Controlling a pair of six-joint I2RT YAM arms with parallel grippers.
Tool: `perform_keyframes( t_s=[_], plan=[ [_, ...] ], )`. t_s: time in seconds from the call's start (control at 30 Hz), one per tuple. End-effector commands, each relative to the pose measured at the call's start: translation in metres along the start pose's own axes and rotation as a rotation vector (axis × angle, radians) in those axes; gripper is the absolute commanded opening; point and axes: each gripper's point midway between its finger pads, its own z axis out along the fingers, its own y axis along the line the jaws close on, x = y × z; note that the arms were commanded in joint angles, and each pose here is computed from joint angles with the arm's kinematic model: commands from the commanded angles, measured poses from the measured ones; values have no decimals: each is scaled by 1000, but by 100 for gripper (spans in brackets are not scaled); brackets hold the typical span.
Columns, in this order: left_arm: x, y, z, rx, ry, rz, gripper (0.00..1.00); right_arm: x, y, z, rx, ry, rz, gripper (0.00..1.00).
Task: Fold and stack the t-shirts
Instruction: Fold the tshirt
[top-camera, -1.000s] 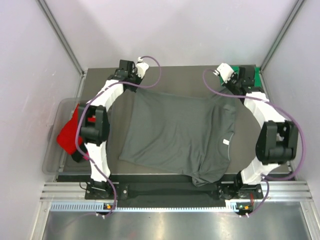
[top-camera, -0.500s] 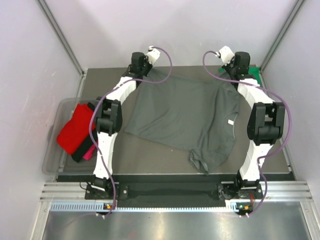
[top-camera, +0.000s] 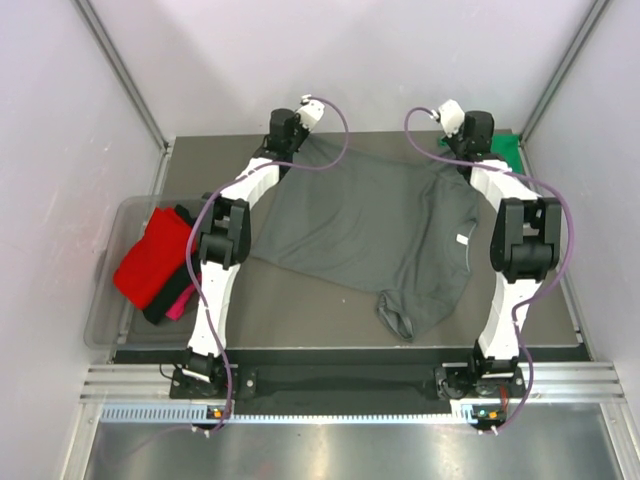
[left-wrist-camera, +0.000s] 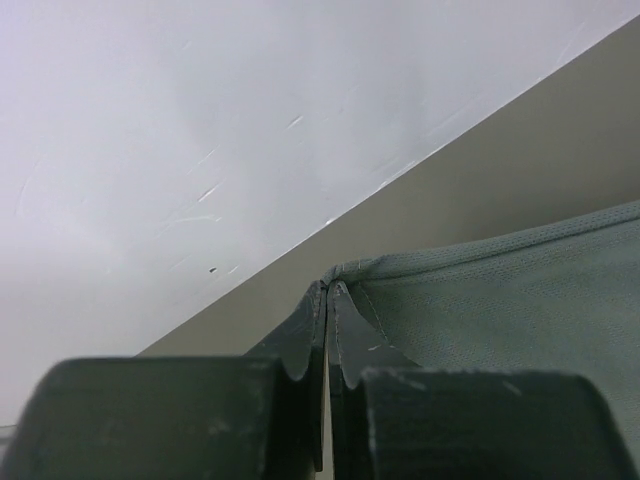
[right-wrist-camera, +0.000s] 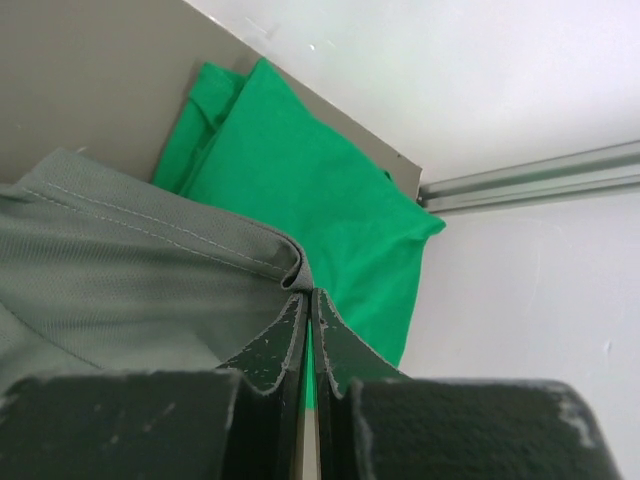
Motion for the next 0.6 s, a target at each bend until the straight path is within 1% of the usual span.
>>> perform_keyframes(
  t_s=[0.0,0.03,0.1,0.13,0.17,0.23,0.27,0.3,0.33,0.47,0.5,0.57],
  plan=[
    [-41,31,-16,-62,-73,-35,0,-17,-26,-19,62,-47,47,0],
    [-45,34,-20,-70,-79,-28,0,-16,-25,-21,59,-44,50,0],
    [-34,30,-22,-59,-53,-11,0,-16,-23,-28,42,-46,60,0],
    [-38,34,-27,-59,-57,3,0,-15,-21,-31,32,-46,64,0],
    [-28,27,-29,-42,-37,9,0,-11,-17,-34,21,-37,66,0],
    [-35,28,-38,-28,-49,17,0,-15,-18,-46,14,-56,77,0],
    [-25,23,-41,-13,-29,18,0,-15,-18,-55,12,-60,84,0],
    [-26,22,-44,-8,-30,16,0,-16,-15,-59,1,-69,90,0],
    [-30,22,-50,5,-32,6,0,-6,-5,-63,-28,-40,89,0],
    [-26,11,-64,71,4,-34,0,-5,-3,-89,-53,-48,109,0],
    [-32,15,-69,72,-6,-44,0,-4,0,-93,-63,-47,109,0],
    [-28,10,-74,89,5,-49,0,-1,2,-103,-73,-46,117,0]
  ],
)
